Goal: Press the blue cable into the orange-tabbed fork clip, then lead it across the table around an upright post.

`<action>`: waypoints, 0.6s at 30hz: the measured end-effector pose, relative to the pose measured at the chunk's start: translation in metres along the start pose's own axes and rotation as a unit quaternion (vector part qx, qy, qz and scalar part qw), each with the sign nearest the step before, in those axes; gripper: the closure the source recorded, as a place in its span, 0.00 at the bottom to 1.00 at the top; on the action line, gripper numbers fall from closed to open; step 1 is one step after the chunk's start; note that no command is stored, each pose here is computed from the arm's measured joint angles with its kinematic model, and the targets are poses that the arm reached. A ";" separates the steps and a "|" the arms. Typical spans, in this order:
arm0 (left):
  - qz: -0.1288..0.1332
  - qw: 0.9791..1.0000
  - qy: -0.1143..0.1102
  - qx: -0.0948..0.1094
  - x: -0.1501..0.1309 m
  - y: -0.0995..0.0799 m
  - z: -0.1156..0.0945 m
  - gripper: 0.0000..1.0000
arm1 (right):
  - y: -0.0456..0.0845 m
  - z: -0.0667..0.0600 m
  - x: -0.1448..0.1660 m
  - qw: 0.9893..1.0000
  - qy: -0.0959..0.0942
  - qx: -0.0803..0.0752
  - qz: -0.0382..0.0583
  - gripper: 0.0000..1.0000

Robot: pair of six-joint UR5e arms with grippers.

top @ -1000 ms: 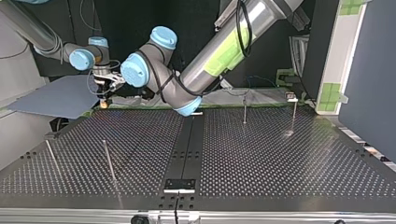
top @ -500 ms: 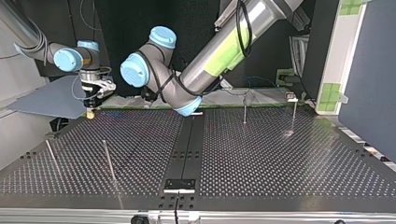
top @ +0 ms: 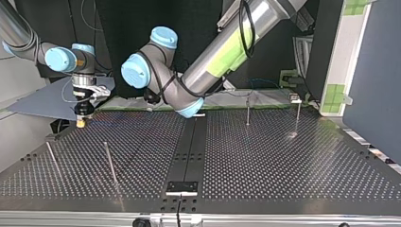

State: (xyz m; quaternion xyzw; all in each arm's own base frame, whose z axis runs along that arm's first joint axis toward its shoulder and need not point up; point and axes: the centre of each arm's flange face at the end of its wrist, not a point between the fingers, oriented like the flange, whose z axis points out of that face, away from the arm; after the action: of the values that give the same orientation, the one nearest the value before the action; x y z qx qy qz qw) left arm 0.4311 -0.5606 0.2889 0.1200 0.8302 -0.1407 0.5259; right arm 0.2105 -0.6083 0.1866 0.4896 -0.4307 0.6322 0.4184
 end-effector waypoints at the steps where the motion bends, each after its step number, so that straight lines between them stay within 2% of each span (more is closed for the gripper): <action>1: 0.002 1.000 -0.001 -0.003 0.000 0.000 0.000 0.00 | 0.000 0.000 0.000 1.000 0.000 0.000 0.000 1.00; 8: 0.012 0.999 -0.011 -0.027 -0.004 0.004 -0.001 0.00 | 0.001 0.001 0.001 1.000 0.002 0.001 0.001 1.00; 18: 0.010 0.998 -0.030 -0.049 -0.013 0.004 -0.002 0.00 | 0.001 0.003 0.004 1.000 0.012 0.005 -0.001 1.00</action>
State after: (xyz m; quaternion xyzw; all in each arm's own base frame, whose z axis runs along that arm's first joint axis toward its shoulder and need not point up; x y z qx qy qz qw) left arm 0.4358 -0.5572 0.3008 0.0983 0.8185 -0.0981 0.5575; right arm 0.2096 -0.6109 0.1908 0.4844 -0.4220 0.6396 0.4221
